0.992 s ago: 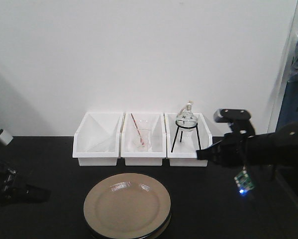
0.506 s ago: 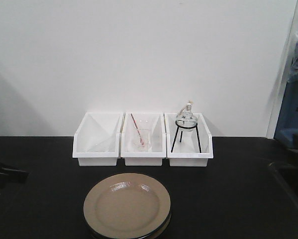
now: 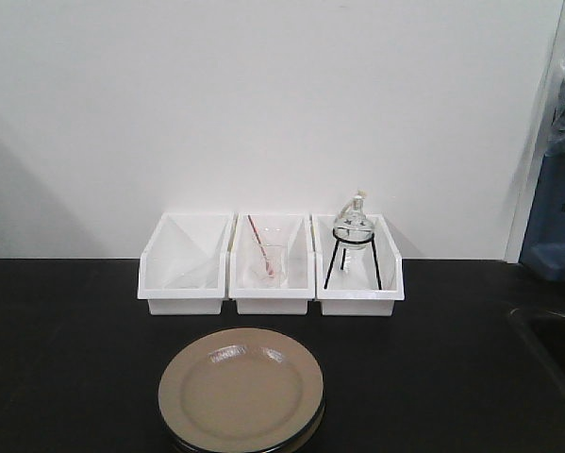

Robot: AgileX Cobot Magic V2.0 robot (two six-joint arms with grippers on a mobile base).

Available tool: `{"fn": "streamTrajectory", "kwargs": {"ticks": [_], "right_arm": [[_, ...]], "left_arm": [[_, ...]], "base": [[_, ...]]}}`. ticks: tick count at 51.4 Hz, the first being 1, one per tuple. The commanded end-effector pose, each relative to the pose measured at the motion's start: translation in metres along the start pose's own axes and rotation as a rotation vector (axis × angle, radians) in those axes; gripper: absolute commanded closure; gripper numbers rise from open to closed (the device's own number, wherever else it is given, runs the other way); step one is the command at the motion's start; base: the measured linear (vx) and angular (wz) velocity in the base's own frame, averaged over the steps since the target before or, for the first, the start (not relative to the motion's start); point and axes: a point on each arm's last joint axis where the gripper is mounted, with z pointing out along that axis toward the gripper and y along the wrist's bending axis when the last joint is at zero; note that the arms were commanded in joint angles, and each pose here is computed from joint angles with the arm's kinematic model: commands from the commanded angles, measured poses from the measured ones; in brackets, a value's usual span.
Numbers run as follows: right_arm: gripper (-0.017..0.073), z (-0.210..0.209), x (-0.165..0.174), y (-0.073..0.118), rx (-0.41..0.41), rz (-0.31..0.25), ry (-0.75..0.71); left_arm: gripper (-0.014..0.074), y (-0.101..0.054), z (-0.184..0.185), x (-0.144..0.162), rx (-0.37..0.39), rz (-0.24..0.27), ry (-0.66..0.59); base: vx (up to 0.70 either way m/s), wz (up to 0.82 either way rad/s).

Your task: Arrange circular plates on left workspace

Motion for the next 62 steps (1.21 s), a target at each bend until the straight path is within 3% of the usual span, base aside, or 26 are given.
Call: {"fn": "streamTrajectory", "kwargs": {"ticks": [1,13,34,39,42,46,49,60,62], "right_arm": [[0.0564,-0.003,-0.015,-0.005,0.050,-0.003,-0.100],[0.0564,-0.003,-0.014,-0.004,0.039,-0.003,-0.082],[0.0564,-0.003,-0.014,-0.004,0.039,-0.004,-0.082],[0.0564,-0.003,-0.014,-0.004,0.039,-0.004,-0.082],[0.0564,-0.003,-0.014,-0.004,0.039,-0.004,-0.082],[0.0564,-0.003,-0.014,-0.004,0.039,-0.004,-0.082],[0.0564,-0.003,-0.014,-0.004,0.039,-0.004,-0.082],[0.0564,-0.003,-0.014,-0.004,0.039,-0.004,-0.082],[0.0564,-0.003,-0.014,-0.004,0.039,-0.004,-0.082]], "left_arm": [[0.0594,-0.002,-0.011,0.006,-0.084,-0.070,-0.099],[0.0594,-0.015,-0.021,0.021,-0.056,-0.074,-0.124],[0.0594,-0.018,-0.021,0.022,-0.023,-0.072,-0.113],[0.0594,-0.010,-0.021,0.020,-0.112,-0.076,-0.139],[0.0594,-0.004,-0.023,0.017,-0.173,-0.113,-0.172],[0.0594,-0.005,-0.029,0.013,-0.179,-0.212,-0.253],[0.0594,-0.008,-0.035,0.010,-0.184,-0.239,-0.303],[0.0594,-0.017,-0.051,0.015,-0.216,-0.082,-0.283],[0.0594,-0.018,-0.053,0.016,-0.227,-0.077,-0.271]], "base": [[0.00,0.00],[0.00,0.00],[0.00,0.00],[0.00,0.00],[0.00,0.00],[0.00,0.00],[0.00,0.00],[0.00,0.00],[0.00,0.00]]}}
